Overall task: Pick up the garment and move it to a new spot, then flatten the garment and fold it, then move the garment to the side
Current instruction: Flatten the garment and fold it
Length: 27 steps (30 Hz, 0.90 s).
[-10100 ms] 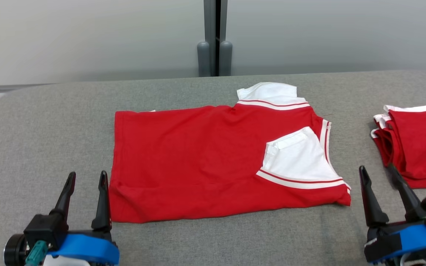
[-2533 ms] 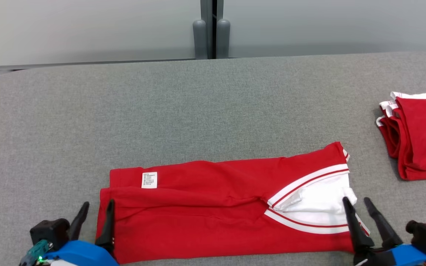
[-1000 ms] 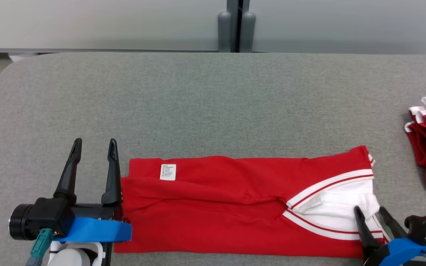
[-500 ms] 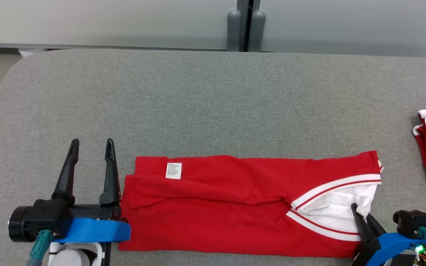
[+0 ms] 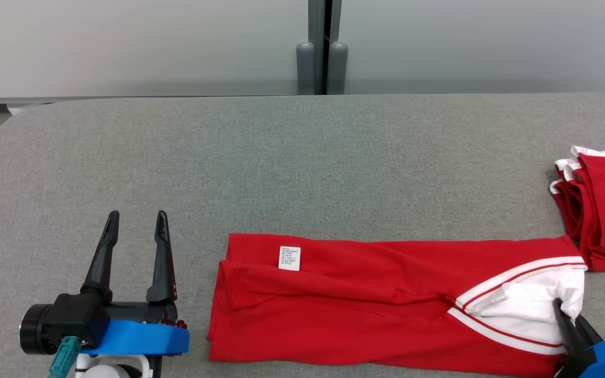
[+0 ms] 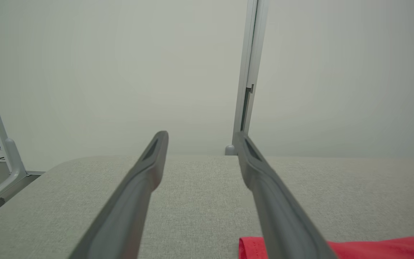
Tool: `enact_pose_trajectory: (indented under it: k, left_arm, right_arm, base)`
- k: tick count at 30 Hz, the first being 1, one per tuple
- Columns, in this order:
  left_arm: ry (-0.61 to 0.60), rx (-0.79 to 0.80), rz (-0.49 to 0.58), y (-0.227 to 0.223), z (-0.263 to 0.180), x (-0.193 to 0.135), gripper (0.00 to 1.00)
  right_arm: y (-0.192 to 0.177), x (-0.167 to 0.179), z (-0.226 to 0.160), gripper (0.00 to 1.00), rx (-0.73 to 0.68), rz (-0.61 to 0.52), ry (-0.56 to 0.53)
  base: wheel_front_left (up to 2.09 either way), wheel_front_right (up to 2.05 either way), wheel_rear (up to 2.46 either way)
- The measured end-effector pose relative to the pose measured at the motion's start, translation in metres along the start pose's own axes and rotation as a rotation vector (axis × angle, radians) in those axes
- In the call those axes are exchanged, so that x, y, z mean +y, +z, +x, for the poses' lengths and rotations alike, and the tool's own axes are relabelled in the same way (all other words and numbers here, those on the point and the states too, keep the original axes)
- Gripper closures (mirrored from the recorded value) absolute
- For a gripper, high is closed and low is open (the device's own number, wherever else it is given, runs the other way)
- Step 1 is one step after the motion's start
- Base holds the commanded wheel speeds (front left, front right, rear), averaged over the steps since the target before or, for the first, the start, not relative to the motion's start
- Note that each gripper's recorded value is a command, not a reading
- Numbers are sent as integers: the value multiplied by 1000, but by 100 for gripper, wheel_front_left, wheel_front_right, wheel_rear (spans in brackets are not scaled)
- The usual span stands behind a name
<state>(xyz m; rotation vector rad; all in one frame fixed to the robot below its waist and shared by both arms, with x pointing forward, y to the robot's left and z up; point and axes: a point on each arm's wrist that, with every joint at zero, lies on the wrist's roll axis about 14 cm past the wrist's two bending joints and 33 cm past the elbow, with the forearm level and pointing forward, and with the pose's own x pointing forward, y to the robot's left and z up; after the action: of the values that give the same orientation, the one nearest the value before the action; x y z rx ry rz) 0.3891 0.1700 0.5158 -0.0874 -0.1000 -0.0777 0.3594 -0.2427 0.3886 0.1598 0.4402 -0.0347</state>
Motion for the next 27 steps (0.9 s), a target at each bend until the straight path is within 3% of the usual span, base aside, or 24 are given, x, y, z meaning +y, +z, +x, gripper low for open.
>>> enact_pose_trajectory:
  k: [7,16,27]
  left_arm:
    - [-5,-6,1,2,-3,-1,0]
    - [-5,-16,-2,6,-9,-2,0]
    - [23,10,-17,-1,-15,7,0]
  right_arm:
    - [33,33,-1,100,-78,-22,93]
    - [83,161,-16,100,-169,-20,412]
    - [48,313,-32,100,-40,28,854]
  base:
    - [0,0,0]
    - [0,0,0]
    - [0,0,0]
